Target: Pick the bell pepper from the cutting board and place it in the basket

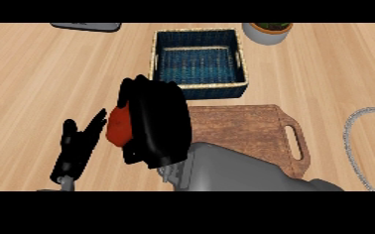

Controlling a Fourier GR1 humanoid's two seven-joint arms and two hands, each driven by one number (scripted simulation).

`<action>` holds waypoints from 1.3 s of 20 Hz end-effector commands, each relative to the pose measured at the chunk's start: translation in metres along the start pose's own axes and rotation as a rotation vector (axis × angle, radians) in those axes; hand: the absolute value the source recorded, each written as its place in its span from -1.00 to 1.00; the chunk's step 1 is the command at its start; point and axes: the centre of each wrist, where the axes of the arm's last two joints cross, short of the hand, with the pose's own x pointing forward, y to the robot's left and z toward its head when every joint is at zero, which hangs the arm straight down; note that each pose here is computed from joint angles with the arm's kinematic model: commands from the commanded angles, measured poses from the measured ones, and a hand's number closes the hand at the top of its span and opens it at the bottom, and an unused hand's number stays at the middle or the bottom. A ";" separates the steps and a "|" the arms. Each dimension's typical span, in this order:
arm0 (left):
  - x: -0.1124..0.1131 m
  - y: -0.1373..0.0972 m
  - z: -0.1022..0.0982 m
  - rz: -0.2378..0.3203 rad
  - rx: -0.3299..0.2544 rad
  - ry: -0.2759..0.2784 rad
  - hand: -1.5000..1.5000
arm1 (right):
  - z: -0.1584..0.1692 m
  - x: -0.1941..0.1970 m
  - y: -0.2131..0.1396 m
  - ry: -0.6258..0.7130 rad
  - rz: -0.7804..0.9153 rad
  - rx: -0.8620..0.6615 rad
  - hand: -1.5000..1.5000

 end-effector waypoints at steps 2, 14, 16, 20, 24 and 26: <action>-0.013 -0.010 0.001 0.007 -0.009 0.066 0.00 | -0.008 0.036 -0.031 0.070 -0.229 -0.193 1.00; -0.024 0.007 0.008 0.018 0.049 0.087 0.00 | -0.057 0.110 -0.102 0.206 -0.207 -0.369 1.00; -0.025 0.011 0.008 0.028 0.053 0.078 0.00 | -0.065 0.119 -0.109 0.214 -0.199 -0.388 1.00; -0.013 0.001 0.003 0.044 0.053 0.069 0.00 | -0.091 0.115 -0.114 0.269 -0.204 -0.390 1.00; -0.027 0.002 0.020 0.049 0.043 0.056 0.00 | -0.114 0.111 -0.118 0.287 -0.143 -0.384 1.00; -0.030 0.017 0.021 0.046 0.051 0.067 0.00 | -0.117 0.103 -0.108 0.306 -0.143 -0.356 1.00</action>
